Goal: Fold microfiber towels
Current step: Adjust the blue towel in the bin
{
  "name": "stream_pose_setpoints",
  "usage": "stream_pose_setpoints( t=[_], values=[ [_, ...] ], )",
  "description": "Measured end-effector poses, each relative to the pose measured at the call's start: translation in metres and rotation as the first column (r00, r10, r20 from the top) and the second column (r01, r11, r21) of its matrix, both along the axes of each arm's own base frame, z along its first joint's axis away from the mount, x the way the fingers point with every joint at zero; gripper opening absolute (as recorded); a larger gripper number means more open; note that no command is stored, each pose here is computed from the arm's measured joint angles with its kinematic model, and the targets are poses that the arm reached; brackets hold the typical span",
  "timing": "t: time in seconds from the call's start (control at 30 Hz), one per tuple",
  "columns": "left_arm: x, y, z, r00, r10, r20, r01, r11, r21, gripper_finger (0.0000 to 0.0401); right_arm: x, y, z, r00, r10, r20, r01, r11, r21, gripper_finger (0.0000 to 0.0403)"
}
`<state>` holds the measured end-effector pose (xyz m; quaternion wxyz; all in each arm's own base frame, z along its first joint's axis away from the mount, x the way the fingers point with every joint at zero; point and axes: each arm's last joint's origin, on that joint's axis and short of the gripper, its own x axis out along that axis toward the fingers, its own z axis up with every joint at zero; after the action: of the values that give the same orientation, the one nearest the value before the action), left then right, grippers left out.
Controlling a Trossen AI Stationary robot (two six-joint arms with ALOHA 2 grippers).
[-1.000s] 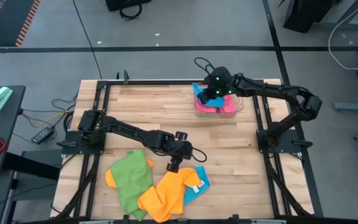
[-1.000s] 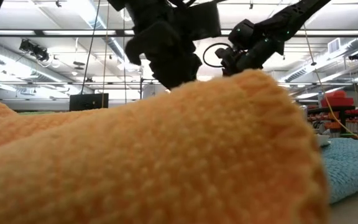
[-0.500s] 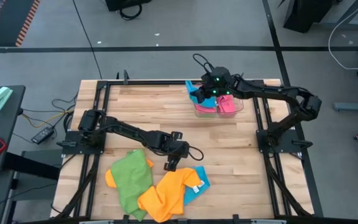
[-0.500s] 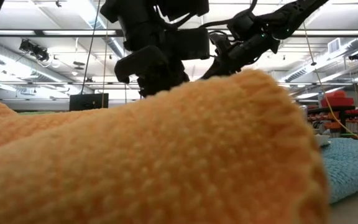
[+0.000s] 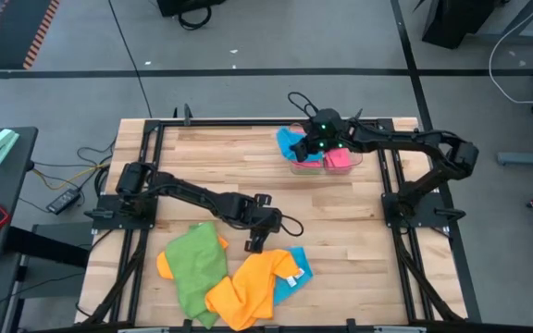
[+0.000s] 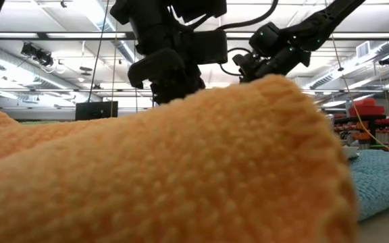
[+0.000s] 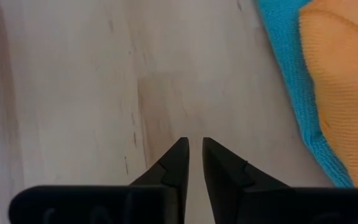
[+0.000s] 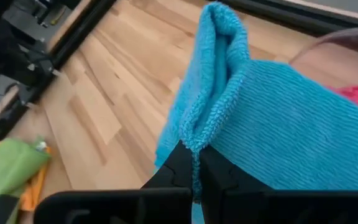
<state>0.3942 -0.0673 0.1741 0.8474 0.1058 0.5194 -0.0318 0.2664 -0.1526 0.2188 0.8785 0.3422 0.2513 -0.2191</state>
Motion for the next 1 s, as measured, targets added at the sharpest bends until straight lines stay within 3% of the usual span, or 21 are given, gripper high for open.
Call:
stream_pose_setpoints(
  t=[0.27, 0.43, 1.0],
  values=[
    [0.0, 0.004, 0.0, 1.0, 0.025, -0.006, -0.025, 1.0, -0.007, 0.006, -0.015, 0.007, 0.013, 0.999, -0.037, 0.003, 0.037, 0.997, -0.068, 0.0008],
    [0.0, 0.004, 0.0, 1.0, 0.025, -0.005, -0.025, 1.0, -0.007, 0.006, -0.032, 0.015, 0.002, 0.987, -0.102, -0.12, 0.097, 0.994, -0.05, 0.0008],
    [0.001, 0.004, 0.001, 1.0, 0.025, 0.006, -0.025, 1.0, -0.009, 0.0061, -0.064, 0.023, -0.015, 0.92, -0.263, -0.289, 0.257, 0.965, -0.059, 0.0023]
  ],
)
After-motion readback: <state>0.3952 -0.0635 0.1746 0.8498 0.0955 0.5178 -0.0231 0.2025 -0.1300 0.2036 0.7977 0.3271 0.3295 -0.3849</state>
